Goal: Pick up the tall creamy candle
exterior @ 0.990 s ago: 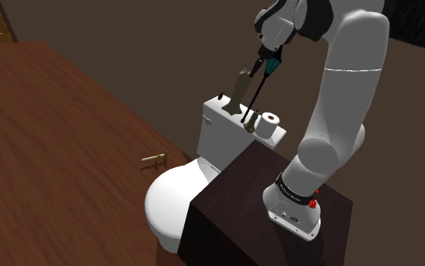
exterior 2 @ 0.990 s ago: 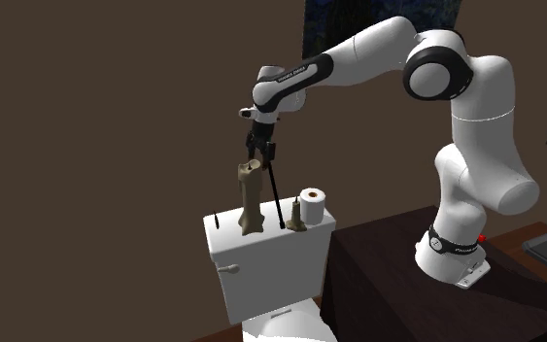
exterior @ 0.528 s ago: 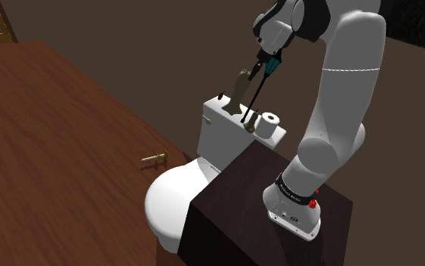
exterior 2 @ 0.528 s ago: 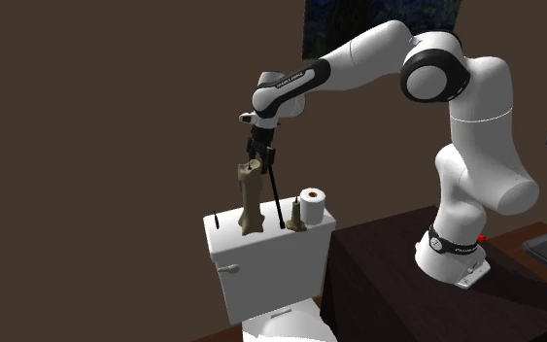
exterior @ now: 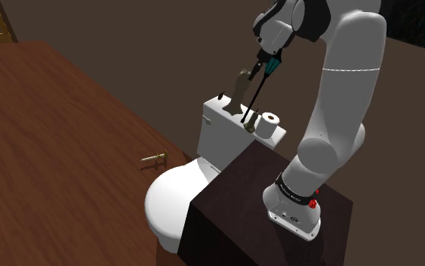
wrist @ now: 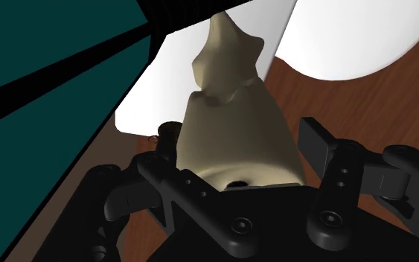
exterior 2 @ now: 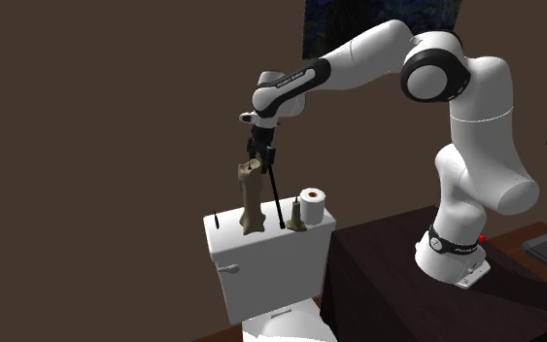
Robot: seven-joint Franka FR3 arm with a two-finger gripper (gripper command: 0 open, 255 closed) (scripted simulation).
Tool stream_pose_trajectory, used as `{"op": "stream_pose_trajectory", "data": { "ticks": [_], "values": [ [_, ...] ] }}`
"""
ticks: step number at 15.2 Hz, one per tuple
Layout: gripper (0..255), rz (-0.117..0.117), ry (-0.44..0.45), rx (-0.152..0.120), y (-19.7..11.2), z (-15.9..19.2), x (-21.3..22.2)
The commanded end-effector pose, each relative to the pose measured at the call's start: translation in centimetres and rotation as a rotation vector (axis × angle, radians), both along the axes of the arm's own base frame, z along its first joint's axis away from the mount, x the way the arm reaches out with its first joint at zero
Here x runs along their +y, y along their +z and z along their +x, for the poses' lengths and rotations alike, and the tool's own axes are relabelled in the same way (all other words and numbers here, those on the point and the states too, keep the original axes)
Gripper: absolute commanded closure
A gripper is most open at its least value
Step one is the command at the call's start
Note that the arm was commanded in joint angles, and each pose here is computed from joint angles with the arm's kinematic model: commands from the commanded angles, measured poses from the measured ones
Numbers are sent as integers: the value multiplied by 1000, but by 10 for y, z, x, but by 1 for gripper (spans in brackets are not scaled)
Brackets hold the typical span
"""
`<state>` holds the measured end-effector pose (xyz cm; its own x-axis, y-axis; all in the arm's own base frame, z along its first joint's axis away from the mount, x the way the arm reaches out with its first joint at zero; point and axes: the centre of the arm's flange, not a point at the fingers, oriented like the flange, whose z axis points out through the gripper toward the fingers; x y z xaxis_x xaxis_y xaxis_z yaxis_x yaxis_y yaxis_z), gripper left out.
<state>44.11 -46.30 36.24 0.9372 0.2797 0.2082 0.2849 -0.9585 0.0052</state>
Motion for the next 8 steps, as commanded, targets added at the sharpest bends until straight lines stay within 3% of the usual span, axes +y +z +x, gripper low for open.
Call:
{"op": "stream_pose_trajectory", "data": {
  "ticks": [1,8],
  "values": [
    [255,0,0,1,8,0,0],
    [255,0,0,1,45,0,0]
  ]
}}
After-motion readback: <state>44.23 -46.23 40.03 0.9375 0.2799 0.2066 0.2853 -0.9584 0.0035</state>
